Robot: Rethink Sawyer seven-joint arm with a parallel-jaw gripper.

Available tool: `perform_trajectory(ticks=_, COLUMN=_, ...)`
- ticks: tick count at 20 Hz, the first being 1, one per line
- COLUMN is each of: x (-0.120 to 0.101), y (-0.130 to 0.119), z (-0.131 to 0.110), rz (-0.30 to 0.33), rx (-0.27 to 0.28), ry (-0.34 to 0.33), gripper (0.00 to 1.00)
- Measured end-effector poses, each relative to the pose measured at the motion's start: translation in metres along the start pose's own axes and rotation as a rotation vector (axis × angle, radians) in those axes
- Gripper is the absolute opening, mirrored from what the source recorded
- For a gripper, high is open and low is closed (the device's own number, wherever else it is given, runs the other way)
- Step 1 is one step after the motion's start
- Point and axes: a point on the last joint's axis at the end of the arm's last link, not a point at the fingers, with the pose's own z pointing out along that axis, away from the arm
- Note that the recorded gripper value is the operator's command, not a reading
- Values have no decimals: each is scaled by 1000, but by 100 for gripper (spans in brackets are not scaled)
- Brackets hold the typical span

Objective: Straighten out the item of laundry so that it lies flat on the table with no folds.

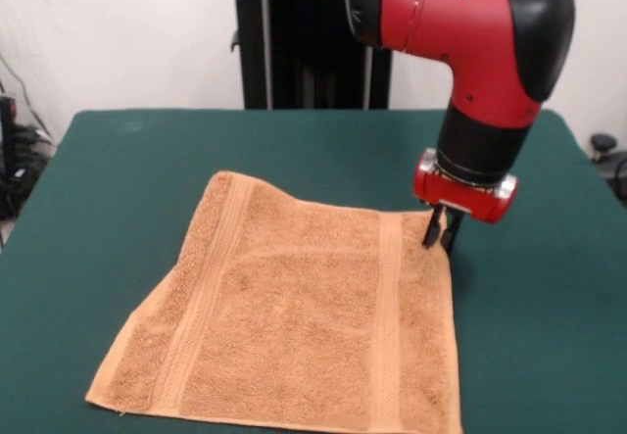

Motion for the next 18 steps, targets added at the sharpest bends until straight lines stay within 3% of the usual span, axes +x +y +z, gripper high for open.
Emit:
perform_trajectory(ticks=10, x=39, y=-18, z=2, rz=28, rx=-10, ry=34, gripper=0)
perform_trajectory(ticks=18, x=56, y=-24, z=2, rz=38, rx=-25, ry=-8, gripper=0)
